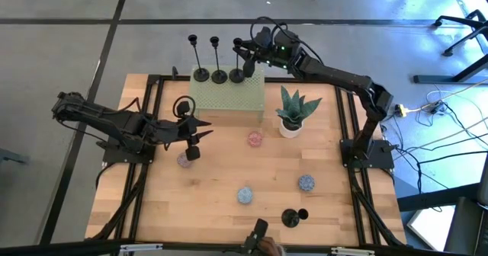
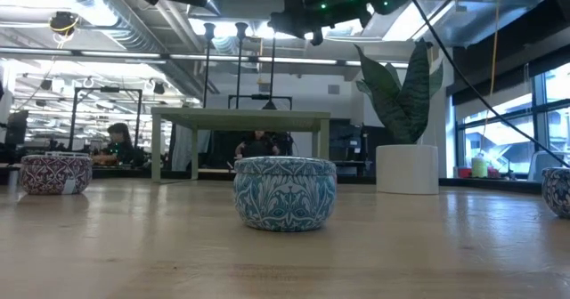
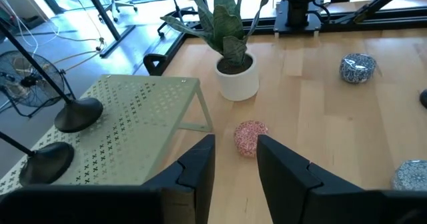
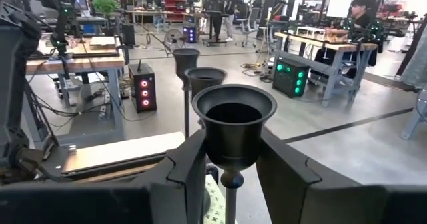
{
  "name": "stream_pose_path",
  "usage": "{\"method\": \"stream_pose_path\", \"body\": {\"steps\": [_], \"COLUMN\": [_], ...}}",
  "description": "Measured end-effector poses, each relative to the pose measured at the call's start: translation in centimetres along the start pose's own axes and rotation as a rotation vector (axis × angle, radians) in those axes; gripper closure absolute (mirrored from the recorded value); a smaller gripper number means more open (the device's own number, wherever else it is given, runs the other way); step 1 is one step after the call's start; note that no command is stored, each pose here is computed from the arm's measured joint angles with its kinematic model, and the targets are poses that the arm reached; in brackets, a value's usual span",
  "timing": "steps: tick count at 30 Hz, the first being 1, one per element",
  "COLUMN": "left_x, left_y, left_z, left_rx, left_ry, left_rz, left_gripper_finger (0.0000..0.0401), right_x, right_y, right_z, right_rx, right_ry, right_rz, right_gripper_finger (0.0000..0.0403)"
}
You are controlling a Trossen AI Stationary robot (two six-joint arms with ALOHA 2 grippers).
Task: Pick & Place candle stick holders
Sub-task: Align the black candle holder with the other black candle holder on the shelf
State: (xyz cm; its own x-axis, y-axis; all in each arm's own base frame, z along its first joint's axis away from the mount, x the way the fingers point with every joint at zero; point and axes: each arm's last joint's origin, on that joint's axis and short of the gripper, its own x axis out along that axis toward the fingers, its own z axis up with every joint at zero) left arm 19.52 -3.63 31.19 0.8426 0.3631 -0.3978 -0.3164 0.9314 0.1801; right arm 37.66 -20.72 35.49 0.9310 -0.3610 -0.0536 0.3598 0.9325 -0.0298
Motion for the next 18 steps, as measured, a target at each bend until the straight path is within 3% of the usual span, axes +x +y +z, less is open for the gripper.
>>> {"method": "stream_pose_path", "body": {"steps": [18], "left_x": [0.0], "left_y": [0.0], "left_z": [0.0], "left_rx": [0.000], "left_ry": [0.000], "left_rz": [0.000], "left_gripper_finger": [0.0295], "right_x": [0.9], "right_y": [-1.1], "right_z": [-1.4], "right_rx": [0.045], "right_ry": [0.012], "right_rz": [-0.024], "right_gripper_finger": [0.0278]}}
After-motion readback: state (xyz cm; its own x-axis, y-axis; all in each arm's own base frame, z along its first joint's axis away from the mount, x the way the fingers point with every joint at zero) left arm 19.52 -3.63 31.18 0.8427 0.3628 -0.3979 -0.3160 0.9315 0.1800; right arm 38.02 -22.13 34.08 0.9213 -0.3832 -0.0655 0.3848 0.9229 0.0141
